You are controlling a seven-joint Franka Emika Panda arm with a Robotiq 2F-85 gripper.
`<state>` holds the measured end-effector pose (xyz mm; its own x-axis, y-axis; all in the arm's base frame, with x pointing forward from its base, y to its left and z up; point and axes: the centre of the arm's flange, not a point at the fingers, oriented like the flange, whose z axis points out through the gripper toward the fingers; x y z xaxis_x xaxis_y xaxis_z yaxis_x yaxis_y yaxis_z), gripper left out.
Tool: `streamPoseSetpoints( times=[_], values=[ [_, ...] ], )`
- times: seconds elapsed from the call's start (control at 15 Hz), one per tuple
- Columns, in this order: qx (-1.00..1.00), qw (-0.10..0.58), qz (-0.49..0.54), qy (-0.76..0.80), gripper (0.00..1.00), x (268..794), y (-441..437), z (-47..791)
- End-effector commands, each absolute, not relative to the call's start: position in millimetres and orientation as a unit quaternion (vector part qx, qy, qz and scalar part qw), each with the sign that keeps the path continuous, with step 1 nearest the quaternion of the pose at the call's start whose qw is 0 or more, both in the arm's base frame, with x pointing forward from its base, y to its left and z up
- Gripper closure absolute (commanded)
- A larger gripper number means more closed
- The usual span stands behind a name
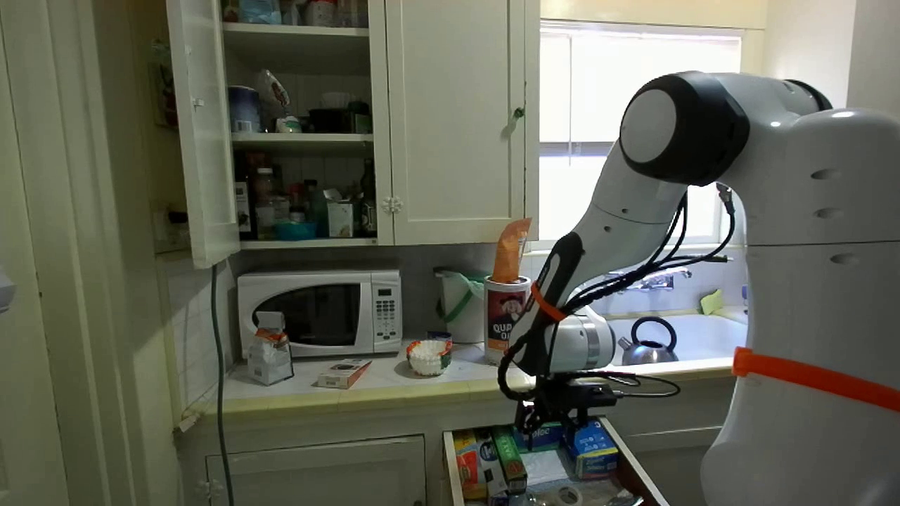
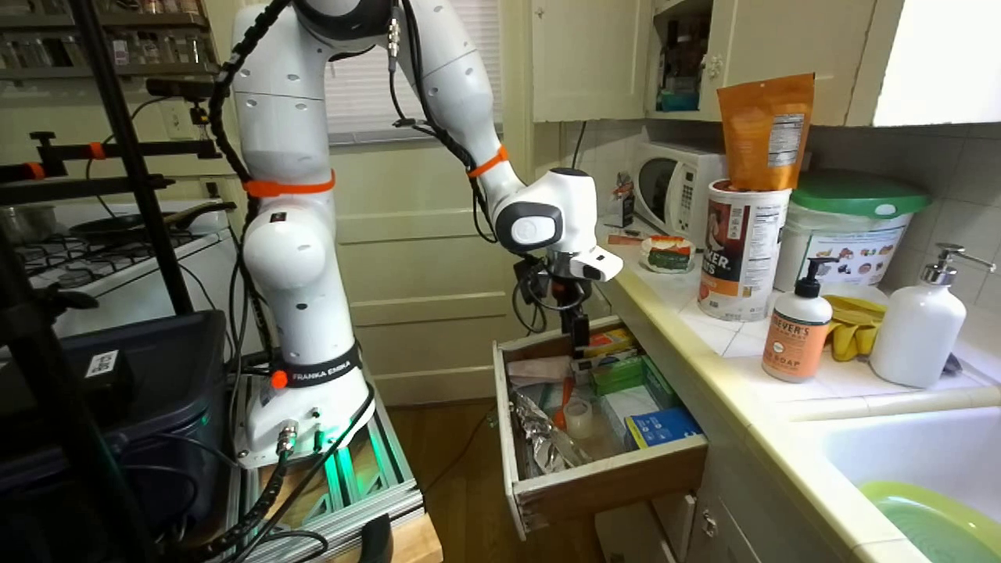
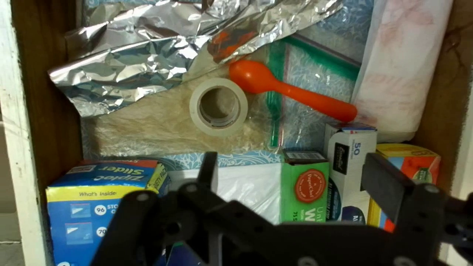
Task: Push the drawer
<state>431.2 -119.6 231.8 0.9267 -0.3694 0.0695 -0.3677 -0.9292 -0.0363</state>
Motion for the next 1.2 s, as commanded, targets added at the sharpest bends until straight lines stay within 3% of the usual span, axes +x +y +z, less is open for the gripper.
streamPoseSetpoints(
  times=[0.0, 0.53, 1.13],
  values=[
    [-0.980, 0.010, -0.014, 0.198, 0.00, 407.5, -96.0, 249.4],
    [-0.983, 0.012, 0.004, 0.180, 0.00, 380.8, -58.3, 241.9],
    [-0.984, 0.009, 0.000, 0.180, 0.00, 389.0, -60.5, 234.9]
  ],
)
